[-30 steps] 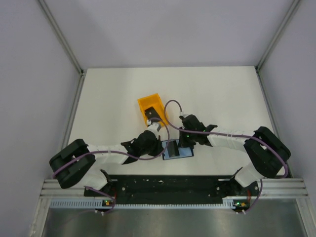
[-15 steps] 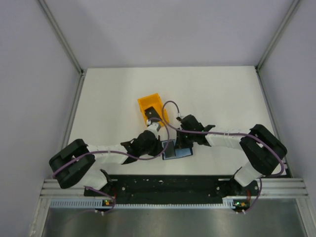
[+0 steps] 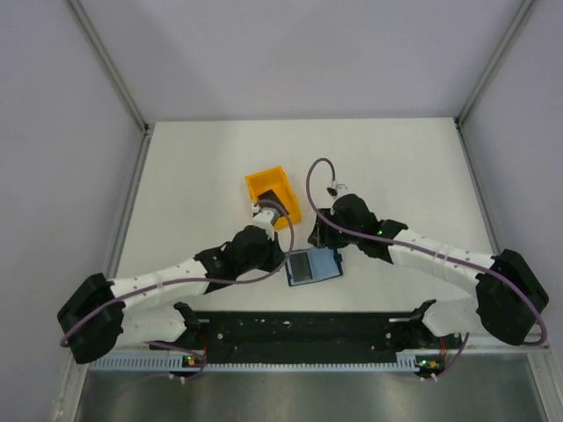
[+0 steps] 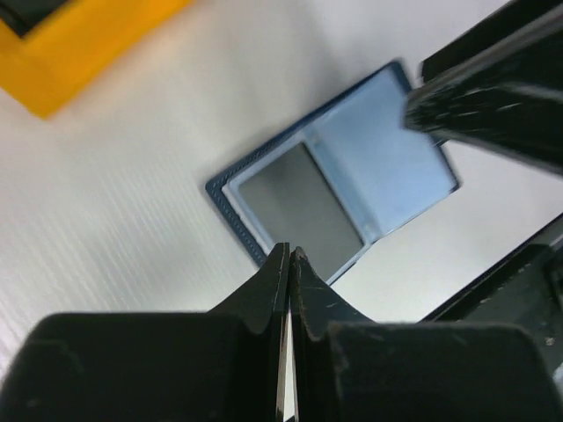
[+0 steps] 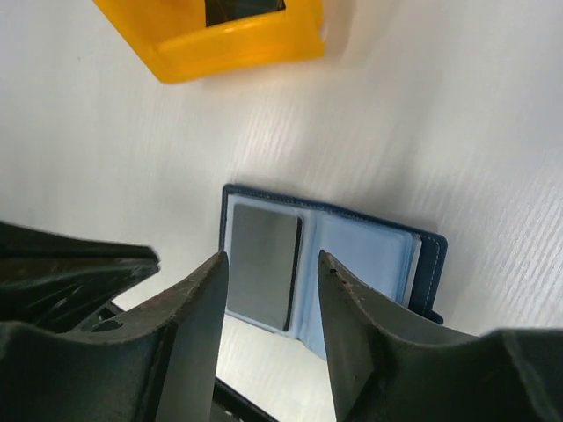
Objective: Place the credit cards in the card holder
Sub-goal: Insert the credit card into the card holder, then pick up the credit card from the card holder.
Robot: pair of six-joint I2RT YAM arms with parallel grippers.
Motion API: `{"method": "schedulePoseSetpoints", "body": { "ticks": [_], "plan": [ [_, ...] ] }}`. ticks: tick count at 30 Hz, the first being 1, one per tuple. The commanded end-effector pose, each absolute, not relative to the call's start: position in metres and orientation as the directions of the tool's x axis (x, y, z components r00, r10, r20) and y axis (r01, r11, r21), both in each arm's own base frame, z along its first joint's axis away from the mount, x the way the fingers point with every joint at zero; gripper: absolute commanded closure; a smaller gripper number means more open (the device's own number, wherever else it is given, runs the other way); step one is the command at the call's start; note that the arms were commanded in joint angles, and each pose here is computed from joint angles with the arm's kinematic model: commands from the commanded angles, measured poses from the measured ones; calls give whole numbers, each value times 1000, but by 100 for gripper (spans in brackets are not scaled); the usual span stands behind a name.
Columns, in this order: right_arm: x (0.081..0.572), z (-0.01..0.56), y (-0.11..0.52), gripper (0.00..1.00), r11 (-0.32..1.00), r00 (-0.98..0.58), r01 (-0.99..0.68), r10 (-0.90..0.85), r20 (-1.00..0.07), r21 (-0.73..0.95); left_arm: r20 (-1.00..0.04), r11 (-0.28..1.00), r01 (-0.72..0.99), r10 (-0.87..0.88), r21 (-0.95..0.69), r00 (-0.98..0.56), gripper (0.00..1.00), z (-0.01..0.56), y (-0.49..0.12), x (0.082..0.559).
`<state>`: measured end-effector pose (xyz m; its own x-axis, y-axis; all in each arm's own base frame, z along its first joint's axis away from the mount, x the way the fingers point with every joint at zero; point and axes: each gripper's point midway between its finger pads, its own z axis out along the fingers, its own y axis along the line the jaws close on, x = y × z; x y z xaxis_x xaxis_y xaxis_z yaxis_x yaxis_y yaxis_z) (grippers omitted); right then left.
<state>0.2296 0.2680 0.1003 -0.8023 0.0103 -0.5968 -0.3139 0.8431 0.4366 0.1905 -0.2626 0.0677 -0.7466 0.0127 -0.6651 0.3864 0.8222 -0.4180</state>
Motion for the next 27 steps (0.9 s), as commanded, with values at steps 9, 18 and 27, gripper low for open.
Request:
{"method": "schedulePoseSetpoints", "body": {
  "ticks": [9,18,27],
  "plan": [
    [286,135,334,40,657,-722,6,524,-452,754,-836,880,338,-110,-333,-537,82,175,-215,223],
    [313,121,351,34,575,-566,222,734,-376,788,-848,895,307,-129,-322,-514,70,182,-197,224],
    [331,89,372,32,522,-527,374,800,-287,767,-861,903,296,-137,-312,-490,59,196,-186,222]
  ]
}}
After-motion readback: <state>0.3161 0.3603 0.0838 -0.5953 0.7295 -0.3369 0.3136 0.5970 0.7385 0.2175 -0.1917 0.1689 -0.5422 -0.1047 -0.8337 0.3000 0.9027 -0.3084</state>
